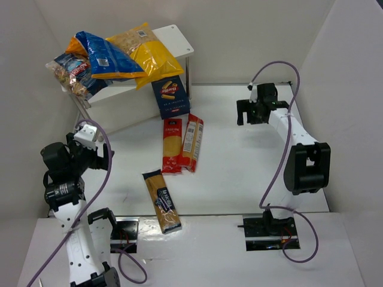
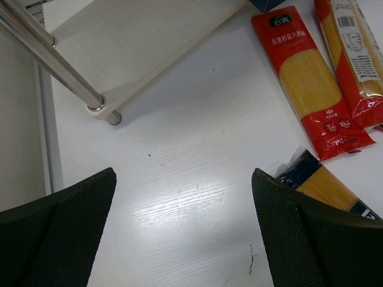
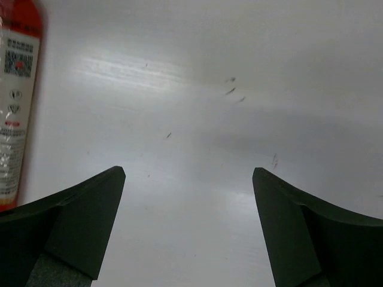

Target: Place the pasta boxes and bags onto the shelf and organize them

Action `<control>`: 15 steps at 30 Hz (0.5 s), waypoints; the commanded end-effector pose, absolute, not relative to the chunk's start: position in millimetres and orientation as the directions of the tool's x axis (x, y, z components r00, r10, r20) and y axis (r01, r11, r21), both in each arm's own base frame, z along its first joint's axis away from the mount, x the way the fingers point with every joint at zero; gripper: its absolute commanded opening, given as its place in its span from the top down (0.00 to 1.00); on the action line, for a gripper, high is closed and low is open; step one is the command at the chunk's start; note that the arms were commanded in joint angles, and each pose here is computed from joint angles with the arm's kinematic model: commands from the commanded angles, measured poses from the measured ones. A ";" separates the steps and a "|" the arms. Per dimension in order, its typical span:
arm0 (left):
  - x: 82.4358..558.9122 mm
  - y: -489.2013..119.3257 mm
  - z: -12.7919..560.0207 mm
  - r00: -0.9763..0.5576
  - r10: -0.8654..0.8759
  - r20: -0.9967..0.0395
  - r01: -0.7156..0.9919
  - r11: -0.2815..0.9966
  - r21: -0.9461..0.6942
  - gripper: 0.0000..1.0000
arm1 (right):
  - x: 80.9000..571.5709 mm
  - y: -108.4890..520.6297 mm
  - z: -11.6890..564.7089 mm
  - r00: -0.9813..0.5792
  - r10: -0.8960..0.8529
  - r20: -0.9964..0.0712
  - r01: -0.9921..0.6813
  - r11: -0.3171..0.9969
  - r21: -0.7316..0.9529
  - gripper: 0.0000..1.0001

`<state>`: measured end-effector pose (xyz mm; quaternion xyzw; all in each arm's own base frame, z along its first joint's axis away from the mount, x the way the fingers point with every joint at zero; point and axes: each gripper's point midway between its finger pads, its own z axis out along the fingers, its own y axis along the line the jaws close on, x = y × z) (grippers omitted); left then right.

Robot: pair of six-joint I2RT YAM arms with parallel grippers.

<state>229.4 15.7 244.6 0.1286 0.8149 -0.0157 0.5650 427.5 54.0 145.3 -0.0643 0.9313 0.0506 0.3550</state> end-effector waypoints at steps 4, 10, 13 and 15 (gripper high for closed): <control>230.6 10.6 261.7 -0.287 0.184 -0.940 0.242 0.963 0.115 0.00 | 387.8 68.4 134.2 -0.819 0.000 -0.574 -0.165 0.958 0.235 0.04; 232.0 6.6 259.9 -0.291 0.186 -0.938 0.262 0.959 0.109 0.00 | 382.1 45.5 135.5 -0.769 0.002 -0.639 -0.113 0.984 0.139 0.03; 232.0 6.6 259.9 -0.291 0.186 -0.938 0.262 0.959 0.109 0.00 | 386.6 27.0 136.4 -0.760 0.028 -0.649 -0.061 0.992 0.114 0.03; 232.0 6.6 259.9 -0.291 0.186 -0.938 0.262 0.959 0.109 0.00 | 389.7 21.0 137.8 -0.751 0.035 -0.659 -0.044 0.994 0.103 0.03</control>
